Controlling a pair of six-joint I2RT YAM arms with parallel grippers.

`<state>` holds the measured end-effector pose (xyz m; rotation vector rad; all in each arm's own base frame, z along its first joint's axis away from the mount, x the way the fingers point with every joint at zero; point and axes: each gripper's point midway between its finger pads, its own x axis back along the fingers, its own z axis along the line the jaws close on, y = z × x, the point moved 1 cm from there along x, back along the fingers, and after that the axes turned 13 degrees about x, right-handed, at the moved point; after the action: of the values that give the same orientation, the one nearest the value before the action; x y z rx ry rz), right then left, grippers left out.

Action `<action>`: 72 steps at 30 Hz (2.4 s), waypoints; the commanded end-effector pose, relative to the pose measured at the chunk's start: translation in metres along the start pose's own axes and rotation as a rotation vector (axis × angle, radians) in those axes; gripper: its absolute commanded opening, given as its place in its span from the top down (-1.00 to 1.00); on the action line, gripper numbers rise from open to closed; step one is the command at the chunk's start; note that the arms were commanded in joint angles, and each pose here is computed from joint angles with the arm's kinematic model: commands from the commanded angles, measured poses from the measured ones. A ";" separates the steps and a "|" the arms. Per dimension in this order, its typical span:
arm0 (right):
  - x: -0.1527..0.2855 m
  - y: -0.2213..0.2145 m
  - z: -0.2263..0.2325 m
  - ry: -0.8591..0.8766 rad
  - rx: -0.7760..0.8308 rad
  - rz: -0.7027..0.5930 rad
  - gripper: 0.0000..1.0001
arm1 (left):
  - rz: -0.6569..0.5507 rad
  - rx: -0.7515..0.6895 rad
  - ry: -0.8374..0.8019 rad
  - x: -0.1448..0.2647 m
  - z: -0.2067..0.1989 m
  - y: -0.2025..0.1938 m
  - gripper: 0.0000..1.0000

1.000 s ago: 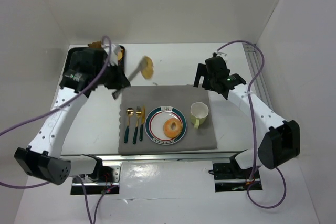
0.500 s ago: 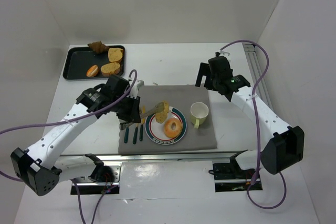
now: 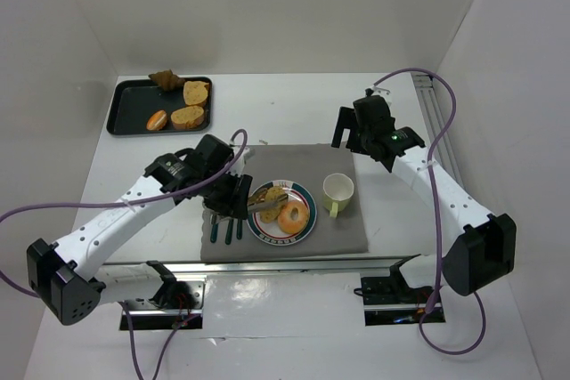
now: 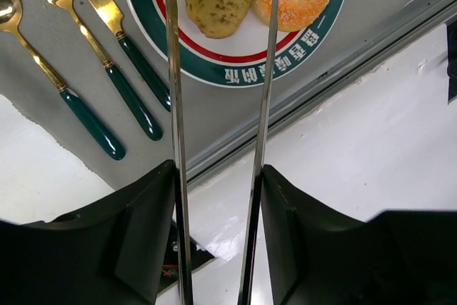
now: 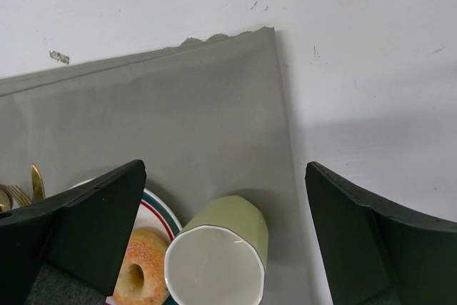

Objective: Place the bread

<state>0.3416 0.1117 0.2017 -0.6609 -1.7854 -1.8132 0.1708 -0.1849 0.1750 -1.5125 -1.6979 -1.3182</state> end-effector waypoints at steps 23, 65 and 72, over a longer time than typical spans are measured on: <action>-0.002 0.009 0.002 0.003 -0.002 -0.012 -1.00 | -0.584 0.510 0.480 0.093 0.119 0.095 -0.10; -0.006 0.007 0.001 0.000 -0.004 -0.018 -1.00 | -0.586 0.778 0.490 0.044 0.196 0.140 -1.00; -0.009 0.005 0.002 -0.002 -0.020 -0.009 -1.00 | -0.580 0.427 0.362 0.050 0.100 0.164 -1.00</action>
<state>0.3457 0.1158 0.1901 -0.6729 -1.7699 -1.7850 0.3494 -0.0694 0.2181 -0.4013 -2.1145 -1.1304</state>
